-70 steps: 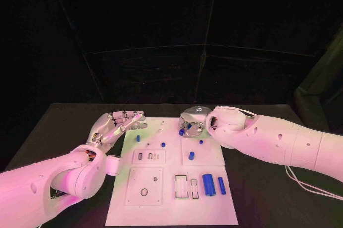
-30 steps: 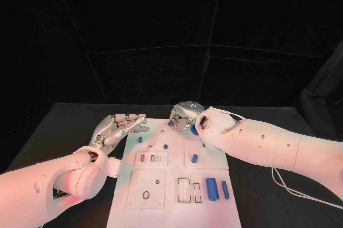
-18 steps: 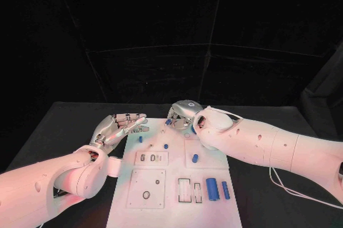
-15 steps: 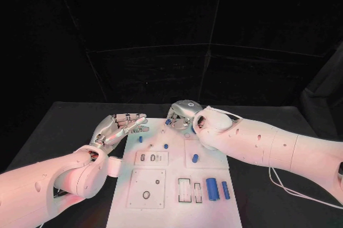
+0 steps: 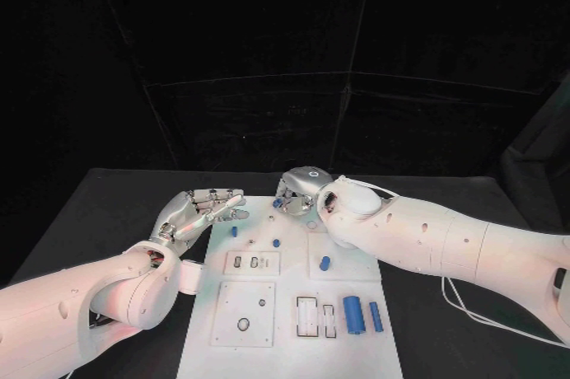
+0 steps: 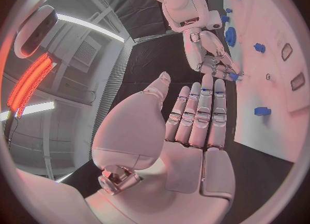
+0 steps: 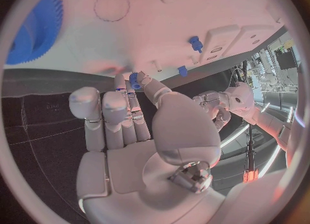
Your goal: Assemble the parts on the task board
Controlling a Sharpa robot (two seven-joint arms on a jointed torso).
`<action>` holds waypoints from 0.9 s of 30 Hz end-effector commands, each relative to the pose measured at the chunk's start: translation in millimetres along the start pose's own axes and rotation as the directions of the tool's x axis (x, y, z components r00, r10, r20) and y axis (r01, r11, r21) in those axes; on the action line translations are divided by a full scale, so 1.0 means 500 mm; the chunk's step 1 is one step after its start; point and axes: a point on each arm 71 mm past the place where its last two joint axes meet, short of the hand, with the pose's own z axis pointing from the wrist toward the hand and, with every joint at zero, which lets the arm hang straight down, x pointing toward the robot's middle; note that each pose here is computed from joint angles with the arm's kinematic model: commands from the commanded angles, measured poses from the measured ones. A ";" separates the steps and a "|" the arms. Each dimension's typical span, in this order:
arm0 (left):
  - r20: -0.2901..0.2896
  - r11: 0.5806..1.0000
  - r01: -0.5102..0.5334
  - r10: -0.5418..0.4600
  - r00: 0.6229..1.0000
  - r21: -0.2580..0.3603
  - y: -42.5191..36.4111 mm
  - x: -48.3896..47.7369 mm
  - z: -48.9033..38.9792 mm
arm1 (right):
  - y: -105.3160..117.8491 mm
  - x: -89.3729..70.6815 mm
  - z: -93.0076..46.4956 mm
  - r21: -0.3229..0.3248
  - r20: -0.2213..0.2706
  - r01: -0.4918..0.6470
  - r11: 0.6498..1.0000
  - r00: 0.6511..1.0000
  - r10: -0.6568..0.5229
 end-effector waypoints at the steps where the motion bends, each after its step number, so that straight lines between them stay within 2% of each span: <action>1: -0.019 1.000 0.005 -0.004 1.000 0.003 -0.002 0.004 0.001 | -0.006 0.004 0.002 0.018 -0.030 0.022 1.000 0.999 -0.021; 13: -0.022 1.000 0.006 -0.006 1.000 0.001 -0.003 0.003 0.002 | 0.003 0.003 0.010 0.006 -0.014 0.028 1.000 1.000 -0.028; 18: -0.022 1.000 0.006 -0.006 1.000 0.000 -0.003 0.003 0.002 | 0.004 -0.002 0.009 0.001 0.011 0.024 1.000 1.000 -0.024; 23: -0.021 1.000 0.004 -0.005 1.000 -0.002 -0.003 0.000 0.002 | -0.004 -0.012 -0.005 0.000 0.059 0.013 1.000 0.998 -0.013; 27: -0.016 1.000 0.002 -0.002 1.000 -0.003 -0.003 -0.005 0.000 | -0.026 -0.032 -0.030 0.011 0.094 -0.019 1.000 0.995 0.018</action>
